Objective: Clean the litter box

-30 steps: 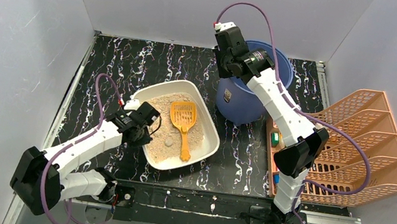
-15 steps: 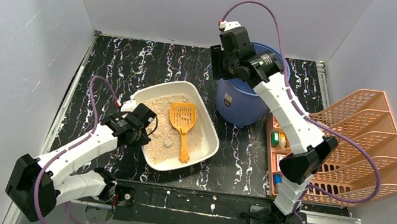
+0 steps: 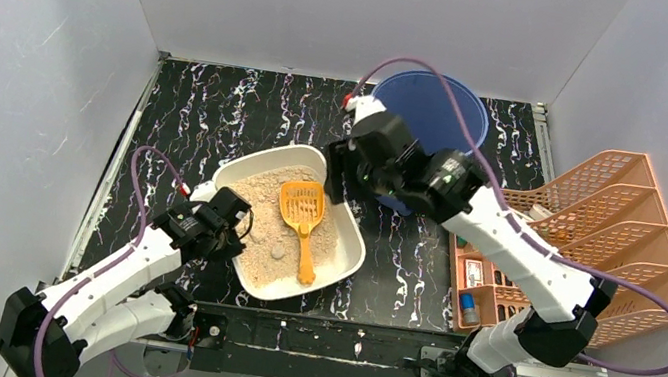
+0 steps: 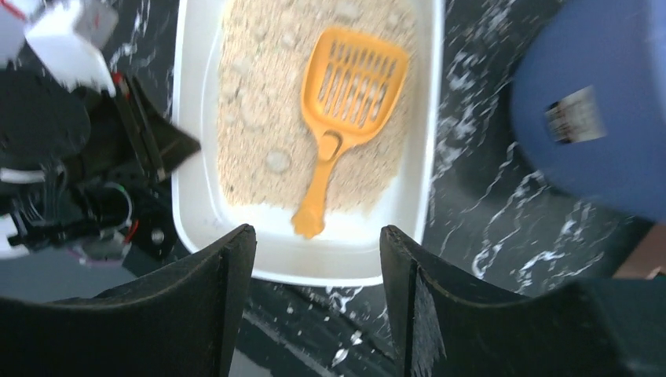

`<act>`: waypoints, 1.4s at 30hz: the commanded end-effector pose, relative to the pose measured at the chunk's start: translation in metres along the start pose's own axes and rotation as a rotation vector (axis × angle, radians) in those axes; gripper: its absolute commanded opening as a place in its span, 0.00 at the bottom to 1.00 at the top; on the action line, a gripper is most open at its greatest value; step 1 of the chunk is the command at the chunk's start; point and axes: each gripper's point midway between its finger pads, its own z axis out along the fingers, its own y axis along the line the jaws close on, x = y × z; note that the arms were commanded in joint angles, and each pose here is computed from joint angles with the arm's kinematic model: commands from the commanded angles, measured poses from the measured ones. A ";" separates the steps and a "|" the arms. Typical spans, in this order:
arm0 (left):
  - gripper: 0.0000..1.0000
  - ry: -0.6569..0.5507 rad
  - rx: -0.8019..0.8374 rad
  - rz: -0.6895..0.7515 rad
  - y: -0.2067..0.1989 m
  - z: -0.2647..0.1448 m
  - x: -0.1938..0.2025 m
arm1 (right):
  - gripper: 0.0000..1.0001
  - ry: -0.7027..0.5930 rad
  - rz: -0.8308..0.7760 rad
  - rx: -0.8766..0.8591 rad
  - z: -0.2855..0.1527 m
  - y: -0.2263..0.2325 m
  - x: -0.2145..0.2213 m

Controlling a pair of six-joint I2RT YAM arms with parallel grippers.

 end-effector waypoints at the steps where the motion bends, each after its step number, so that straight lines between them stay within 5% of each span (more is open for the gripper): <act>1: 0.00 -0.014 0.002 -0.045 0.002 -0.008 -0.003 | 0.67 0.037 0.071 -0.045 0.013 0.034 0.034; 10: 0.06 -0.008 0.001 -0.039 0.004 -0.013 -0.003 | 0.76 0.125 0.145 0.014 0.058 0.032 0.097; 16: 0.50 -0.023 0.016 -0.039 0.003 -0.027 -0.010 | 0.82 0.195 0.174 0.002 0.087 0.043 0.119; 20: 0.65 -0.061 0.028 -0.023 -0.002 -0.050 -0.026 | 0.82 0.219 0.215 0.015 0.109 0.047 0.131; 37: 0.97 -0.319 0.089 0.112 -0.008 -0.136 -0.101 | 0.65 0.290 0.269 0.163 0.175 0.034 0.178; 42: 0.98 -0.368 0.106 0.154 -0.010 -0.150 -0.113 | 0.59 0.298 0.235 0.188 0.189 0.029 0.186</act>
